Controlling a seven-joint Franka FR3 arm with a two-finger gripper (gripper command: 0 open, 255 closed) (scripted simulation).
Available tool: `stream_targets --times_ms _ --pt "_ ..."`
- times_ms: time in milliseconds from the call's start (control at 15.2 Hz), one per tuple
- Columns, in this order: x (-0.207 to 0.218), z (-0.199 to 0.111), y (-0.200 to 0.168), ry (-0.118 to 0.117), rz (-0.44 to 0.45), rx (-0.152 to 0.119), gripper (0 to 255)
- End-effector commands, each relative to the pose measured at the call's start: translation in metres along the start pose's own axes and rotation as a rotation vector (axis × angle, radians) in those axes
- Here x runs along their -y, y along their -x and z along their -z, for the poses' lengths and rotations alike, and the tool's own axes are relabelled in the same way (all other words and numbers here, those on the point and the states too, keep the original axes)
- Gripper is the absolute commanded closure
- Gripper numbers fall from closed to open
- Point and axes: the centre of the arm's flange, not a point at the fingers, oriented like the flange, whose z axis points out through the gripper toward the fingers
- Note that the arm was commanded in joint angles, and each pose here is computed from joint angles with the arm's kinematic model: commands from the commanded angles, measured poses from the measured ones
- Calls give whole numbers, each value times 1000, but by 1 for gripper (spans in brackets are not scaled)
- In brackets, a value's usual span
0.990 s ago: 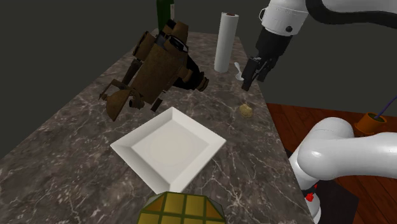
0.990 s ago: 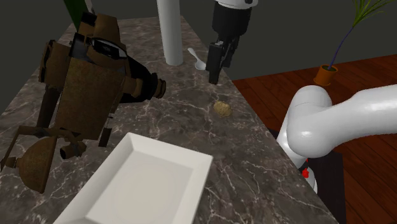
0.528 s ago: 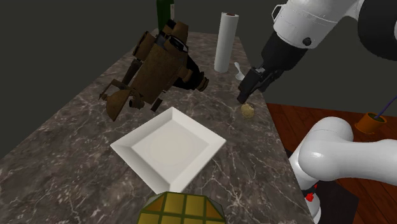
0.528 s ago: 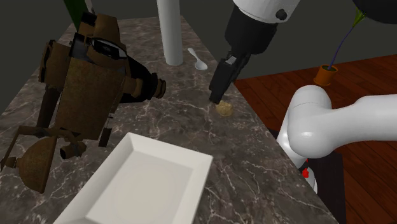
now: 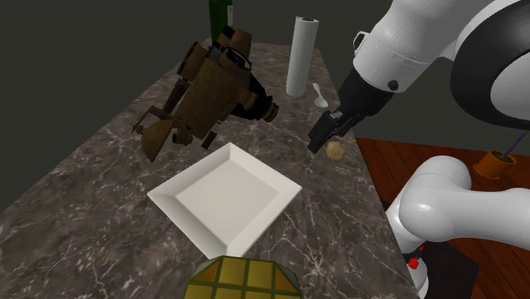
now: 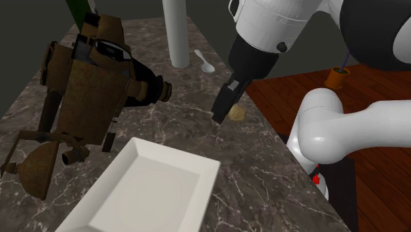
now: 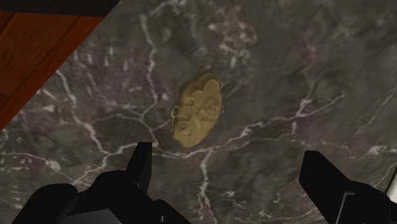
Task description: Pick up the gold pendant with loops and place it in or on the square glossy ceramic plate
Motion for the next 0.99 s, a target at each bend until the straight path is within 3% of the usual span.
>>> stream_targets --times_ms 0,462,528,924 --pt "-1 -4 1 0 0 0 0" --pt "-1 -4 1 0 0 0 0" --pt "-1 -4 1 0 0 0 255" --pt "-1 -4 1 0 0 0 255"
